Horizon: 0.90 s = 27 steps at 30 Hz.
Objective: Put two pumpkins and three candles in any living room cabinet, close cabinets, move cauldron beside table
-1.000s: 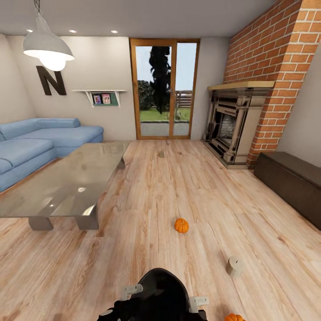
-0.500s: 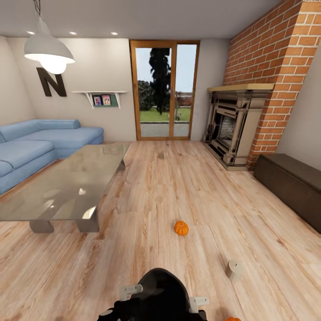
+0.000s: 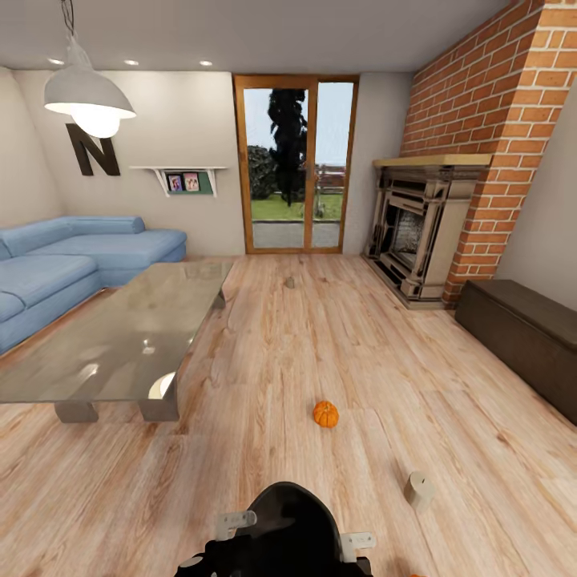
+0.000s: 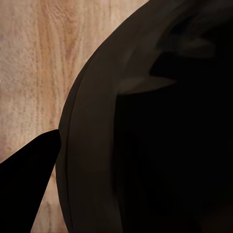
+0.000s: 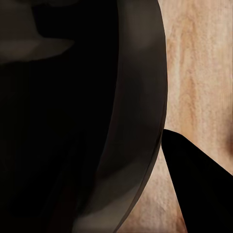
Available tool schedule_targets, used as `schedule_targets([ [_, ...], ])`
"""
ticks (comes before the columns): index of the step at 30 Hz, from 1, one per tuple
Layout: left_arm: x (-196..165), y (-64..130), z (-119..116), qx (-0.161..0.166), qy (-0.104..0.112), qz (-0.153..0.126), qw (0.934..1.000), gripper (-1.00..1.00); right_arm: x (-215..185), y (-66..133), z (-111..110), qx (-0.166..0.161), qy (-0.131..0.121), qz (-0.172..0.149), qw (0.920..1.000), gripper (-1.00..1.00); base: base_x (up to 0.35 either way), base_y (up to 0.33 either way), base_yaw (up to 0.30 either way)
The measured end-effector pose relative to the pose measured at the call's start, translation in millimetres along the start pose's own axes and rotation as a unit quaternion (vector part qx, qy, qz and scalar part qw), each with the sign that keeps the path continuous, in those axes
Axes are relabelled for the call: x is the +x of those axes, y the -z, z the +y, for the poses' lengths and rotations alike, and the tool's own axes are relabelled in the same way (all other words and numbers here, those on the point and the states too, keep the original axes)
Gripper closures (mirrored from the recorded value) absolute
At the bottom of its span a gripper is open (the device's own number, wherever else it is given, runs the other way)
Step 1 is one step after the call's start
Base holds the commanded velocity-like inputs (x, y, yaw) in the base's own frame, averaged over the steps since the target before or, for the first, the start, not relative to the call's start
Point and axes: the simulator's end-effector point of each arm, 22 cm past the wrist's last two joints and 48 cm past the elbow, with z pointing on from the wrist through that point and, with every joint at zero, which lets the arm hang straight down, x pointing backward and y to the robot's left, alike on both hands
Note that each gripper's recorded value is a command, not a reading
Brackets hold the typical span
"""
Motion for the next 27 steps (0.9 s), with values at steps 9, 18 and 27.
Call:
schedule_targets([
  [9,0.2,0.1,0.2,0.000,0.000,0.000,1.0000,1.00,0.2,0.0,0.1,0.000,0.000,0.000,1.0000,1.00,0.000,0.000,0.000],
  [18,-0.3,-0.1,0.3,0.001,0.001,-0.001,1.0000,1.00,-0.6,-0.2,0.2,0.000,0.001,0.000,1.0000,1.00,-0.055,0.000,0.000],
  [27,0.3,-0.3,0.4,0.000,0.000,0.000,1.0000,1.00,0.3,-0.3,0.2,0.000,0.000,0.000,1.0000,1.00,-0.299,0.000,0.000],
])
